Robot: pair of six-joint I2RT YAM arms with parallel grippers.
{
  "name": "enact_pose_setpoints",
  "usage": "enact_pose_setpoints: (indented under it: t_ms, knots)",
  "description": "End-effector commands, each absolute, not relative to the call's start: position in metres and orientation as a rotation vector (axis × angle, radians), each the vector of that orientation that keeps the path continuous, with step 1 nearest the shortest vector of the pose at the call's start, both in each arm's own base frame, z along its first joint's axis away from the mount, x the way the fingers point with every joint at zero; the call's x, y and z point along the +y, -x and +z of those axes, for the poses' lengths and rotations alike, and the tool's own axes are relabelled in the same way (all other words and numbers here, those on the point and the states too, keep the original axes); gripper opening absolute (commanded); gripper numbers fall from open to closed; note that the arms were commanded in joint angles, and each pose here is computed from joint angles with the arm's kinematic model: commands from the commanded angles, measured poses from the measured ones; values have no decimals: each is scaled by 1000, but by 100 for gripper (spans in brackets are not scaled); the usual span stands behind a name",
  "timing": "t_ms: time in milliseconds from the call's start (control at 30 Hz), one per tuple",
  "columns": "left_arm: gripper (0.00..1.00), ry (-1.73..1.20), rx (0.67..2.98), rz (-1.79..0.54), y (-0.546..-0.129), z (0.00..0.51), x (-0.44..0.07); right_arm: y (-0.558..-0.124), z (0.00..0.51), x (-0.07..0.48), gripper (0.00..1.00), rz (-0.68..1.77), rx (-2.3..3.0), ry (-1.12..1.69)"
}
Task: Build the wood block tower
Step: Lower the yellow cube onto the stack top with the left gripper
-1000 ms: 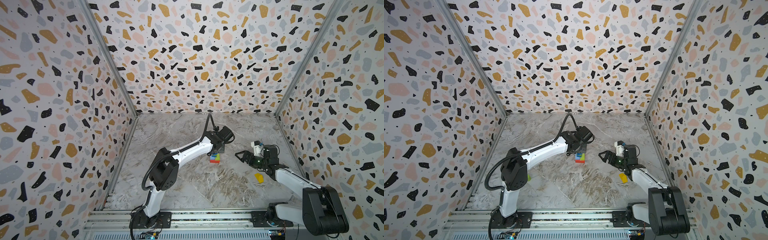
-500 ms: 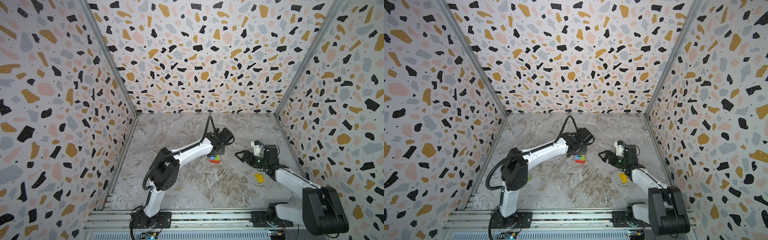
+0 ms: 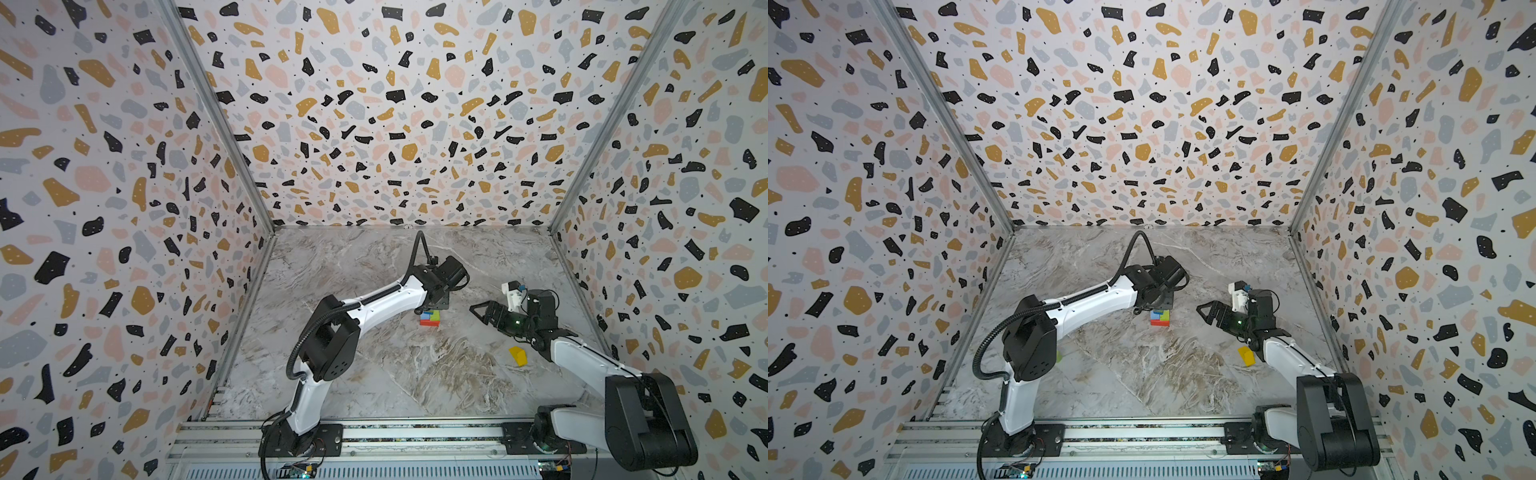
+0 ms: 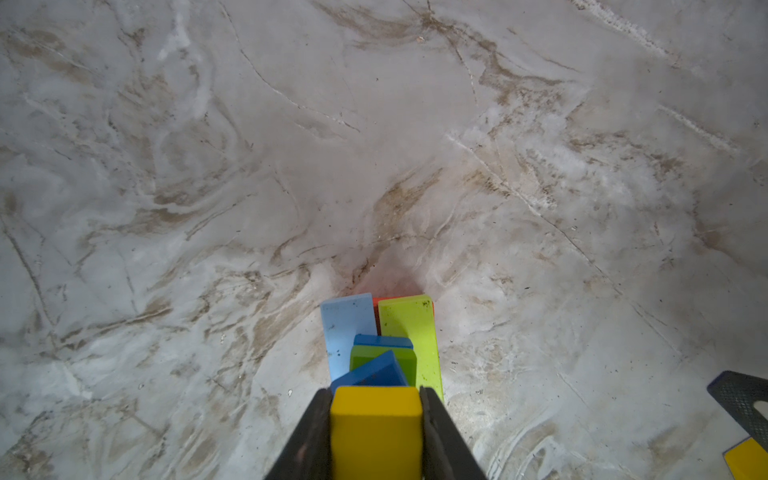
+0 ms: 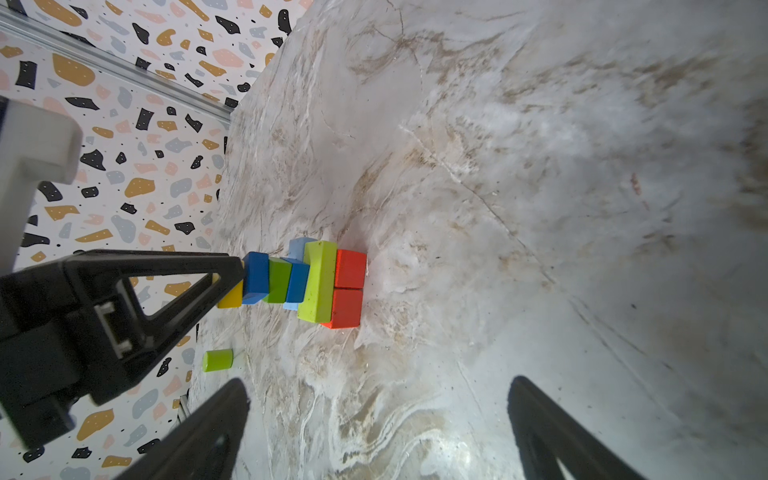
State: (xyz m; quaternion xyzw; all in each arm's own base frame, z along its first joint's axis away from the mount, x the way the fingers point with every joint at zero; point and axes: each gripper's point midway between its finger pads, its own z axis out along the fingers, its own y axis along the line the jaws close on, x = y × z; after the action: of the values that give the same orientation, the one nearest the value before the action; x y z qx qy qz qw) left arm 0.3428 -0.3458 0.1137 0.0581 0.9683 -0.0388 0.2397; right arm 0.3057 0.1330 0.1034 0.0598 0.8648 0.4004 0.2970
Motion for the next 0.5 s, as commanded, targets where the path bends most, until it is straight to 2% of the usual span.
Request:
enact_pose_setpoints:
  t_ms: [0, 467]
  knots:
    - [36, -164, 2639, -87, -344, 116, -348, -306, 109, 134, 99, 1083, 2276, -148]
    - [53, -163, 2628, -86, -346, 124, -349, -305, 114, 134, 99, 1076, 2256, -124]
